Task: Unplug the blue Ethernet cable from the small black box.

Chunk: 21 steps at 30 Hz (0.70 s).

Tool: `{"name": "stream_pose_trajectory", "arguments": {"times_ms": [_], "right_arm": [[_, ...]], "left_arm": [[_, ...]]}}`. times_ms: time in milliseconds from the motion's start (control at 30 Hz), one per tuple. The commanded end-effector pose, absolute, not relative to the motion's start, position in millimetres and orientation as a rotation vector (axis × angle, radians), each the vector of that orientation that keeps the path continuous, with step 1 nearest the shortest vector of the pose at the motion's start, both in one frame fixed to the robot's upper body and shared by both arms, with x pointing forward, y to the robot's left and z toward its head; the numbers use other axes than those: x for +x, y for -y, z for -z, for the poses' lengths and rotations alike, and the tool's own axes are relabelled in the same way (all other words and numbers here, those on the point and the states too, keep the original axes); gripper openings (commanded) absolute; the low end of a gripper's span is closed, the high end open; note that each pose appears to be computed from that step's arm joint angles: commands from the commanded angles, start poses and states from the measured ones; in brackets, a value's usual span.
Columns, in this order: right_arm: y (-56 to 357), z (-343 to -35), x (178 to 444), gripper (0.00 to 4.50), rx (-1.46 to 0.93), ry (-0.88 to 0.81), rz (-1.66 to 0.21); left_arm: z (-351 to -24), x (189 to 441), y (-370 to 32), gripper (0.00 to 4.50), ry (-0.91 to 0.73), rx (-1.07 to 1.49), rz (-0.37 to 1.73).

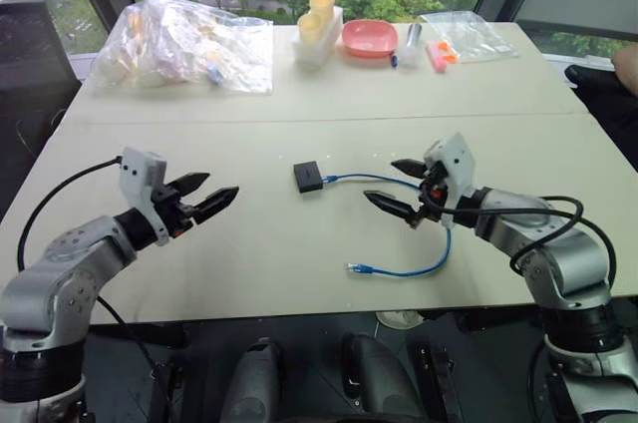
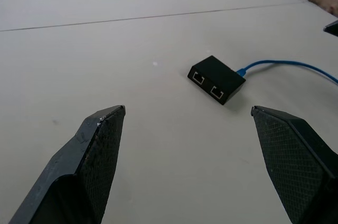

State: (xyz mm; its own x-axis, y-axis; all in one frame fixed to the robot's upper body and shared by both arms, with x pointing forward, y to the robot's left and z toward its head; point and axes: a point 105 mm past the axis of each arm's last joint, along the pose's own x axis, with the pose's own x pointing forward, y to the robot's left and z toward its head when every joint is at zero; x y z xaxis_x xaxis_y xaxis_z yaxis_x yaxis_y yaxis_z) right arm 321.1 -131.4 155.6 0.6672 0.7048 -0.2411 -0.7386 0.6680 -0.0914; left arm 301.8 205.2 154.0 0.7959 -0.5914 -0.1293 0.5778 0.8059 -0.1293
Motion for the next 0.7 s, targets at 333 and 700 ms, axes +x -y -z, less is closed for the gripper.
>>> {"name": "stream_pose_trajectory", "arguments": {"times_ms": [333,700], "right_arm": [[133.6,-165.9,331.1,4.50,-0.240,-0.135,-0.835],[130.7,-158.5,339.8,4.50,-0.249,-0.133,-0.866]], "left_arm": [[-167.1,317.1,-203.1,3.94,-0.107,0.022,0.701],[-163.6,322.5,-196.0,3.94,-0.083,0.085,0.708]]}}
